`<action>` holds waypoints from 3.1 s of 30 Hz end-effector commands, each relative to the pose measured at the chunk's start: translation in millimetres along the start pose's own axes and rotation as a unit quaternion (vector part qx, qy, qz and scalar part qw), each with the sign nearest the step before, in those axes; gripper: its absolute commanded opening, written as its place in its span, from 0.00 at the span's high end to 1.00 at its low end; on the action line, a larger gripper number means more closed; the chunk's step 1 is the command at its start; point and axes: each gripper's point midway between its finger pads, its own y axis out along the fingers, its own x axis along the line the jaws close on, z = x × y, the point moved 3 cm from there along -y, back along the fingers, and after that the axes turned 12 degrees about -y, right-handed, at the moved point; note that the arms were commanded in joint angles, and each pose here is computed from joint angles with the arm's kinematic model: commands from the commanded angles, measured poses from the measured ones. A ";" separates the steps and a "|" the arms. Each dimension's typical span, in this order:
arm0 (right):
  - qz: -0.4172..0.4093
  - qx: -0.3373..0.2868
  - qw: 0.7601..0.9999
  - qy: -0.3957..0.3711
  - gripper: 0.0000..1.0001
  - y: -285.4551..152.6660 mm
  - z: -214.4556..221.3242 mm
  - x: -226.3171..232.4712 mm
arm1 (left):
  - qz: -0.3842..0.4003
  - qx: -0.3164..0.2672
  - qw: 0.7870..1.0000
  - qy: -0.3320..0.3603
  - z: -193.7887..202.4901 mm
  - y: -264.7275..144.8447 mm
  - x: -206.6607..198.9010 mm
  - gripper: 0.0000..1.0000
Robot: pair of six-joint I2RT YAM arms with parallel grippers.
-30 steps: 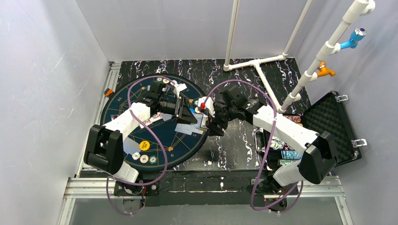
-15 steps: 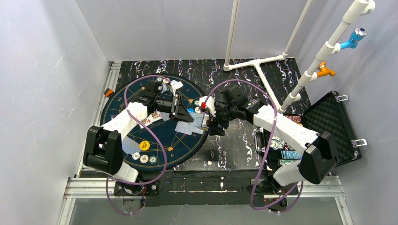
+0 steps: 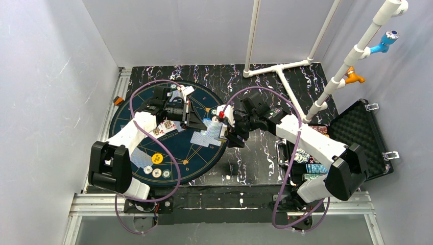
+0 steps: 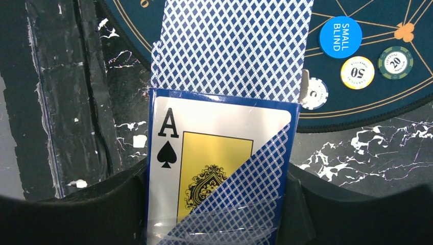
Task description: Distribute texas hold em gaming equipment
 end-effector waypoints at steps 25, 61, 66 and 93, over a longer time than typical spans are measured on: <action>0.021 -0.040 0.999 -0.030 0.99 -7.3 -13.4 -2.8 | 0.022 -0.020 0.994 0.108 2.8 -32.5 -53.0 1.00; -0.001 -0.066 0.997 -0.035 0.99 -10.9 -29.5 -0.4 | -0.018 0.039 0.999 0.023 18.2 5.3 -17.3 0.74; 0.000 -0.065 0.997 -0.036 0.99 -10.9 -28.9 -0.3 | -0.023 0.041 0.999 0.021 18.9 5.8 -14.3 0.74; 0.002 -0.061 0.998 -0.034 0.99 -13.4 -24.5 2.0 | -0.038 0.031 0.998 0.040 18.1 -5.6 -19.9 0.80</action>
